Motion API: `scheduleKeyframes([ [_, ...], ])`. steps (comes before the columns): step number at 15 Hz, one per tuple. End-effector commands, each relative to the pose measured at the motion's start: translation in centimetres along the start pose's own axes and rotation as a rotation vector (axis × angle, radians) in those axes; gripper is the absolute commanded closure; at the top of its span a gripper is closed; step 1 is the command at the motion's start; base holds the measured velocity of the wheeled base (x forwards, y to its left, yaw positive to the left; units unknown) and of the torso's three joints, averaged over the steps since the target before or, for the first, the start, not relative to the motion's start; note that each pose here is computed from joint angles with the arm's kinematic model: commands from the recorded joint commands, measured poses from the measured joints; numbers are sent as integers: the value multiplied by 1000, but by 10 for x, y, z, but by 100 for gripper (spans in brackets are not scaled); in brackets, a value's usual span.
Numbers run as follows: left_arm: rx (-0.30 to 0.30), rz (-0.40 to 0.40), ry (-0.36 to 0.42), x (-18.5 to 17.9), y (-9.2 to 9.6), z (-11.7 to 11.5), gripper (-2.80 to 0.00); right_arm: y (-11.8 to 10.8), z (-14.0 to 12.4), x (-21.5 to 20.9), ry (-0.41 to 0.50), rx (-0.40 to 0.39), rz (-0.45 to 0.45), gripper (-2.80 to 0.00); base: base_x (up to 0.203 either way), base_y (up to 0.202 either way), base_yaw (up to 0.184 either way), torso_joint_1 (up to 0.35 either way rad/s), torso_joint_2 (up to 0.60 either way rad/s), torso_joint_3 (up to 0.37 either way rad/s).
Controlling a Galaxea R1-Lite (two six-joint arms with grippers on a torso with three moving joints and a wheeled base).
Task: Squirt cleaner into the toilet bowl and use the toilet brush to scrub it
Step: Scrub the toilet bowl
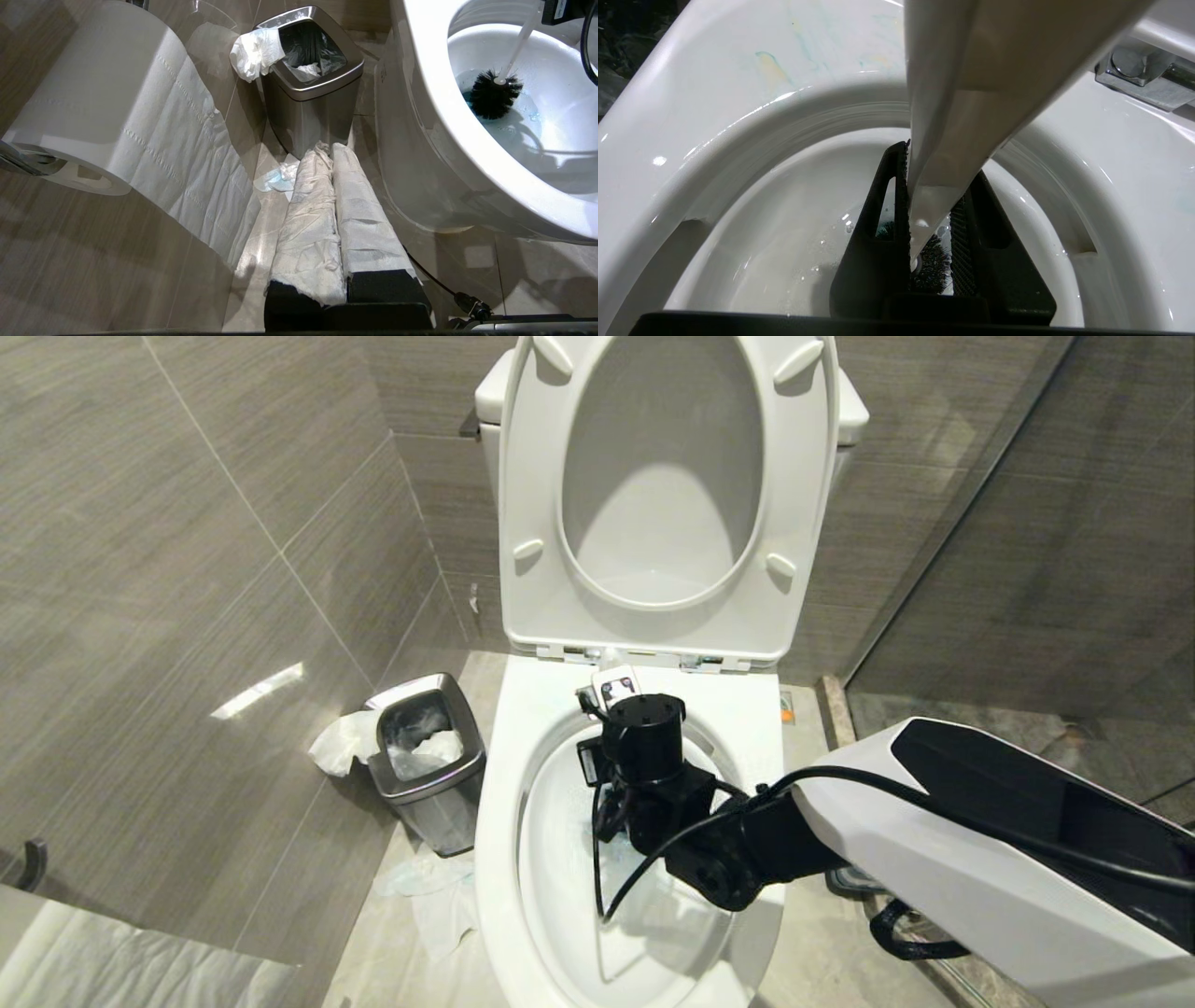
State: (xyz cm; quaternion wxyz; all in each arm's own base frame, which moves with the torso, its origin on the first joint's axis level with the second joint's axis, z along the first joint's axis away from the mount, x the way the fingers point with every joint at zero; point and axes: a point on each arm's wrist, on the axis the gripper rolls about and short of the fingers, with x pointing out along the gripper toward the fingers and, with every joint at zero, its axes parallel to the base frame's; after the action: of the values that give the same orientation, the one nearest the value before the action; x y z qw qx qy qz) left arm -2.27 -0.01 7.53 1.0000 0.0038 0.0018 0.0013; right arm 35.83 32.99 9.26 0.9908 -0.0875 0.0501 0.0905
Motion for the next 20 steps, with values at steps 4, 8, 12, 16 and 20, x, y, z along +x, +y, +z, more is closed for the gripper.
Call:
scheduleKeyframes([
  [4,0,0,3,0,0,0,0,-13,38,-16,-63,43,-17,0,0,0,0,0,0,0],
  [8,0,0,3,0,0,0,0,-33,87,-53,-118,80,-38,0,0,0,0,0,0,0],
  [12,0,1,1,0,0,0,0,-43,101,-94,-105,70,-38,0,0,0,0,0,0,0],
  [16,0,1,1,0,0,0,0,-46,90,-98,-63,46,-60,0,0,0,0,0,0,0],
  [20,0,0,3,0,0,0,0,-35,66,-85,-17,13,-58,0,0,0,0,0,0,0],
])
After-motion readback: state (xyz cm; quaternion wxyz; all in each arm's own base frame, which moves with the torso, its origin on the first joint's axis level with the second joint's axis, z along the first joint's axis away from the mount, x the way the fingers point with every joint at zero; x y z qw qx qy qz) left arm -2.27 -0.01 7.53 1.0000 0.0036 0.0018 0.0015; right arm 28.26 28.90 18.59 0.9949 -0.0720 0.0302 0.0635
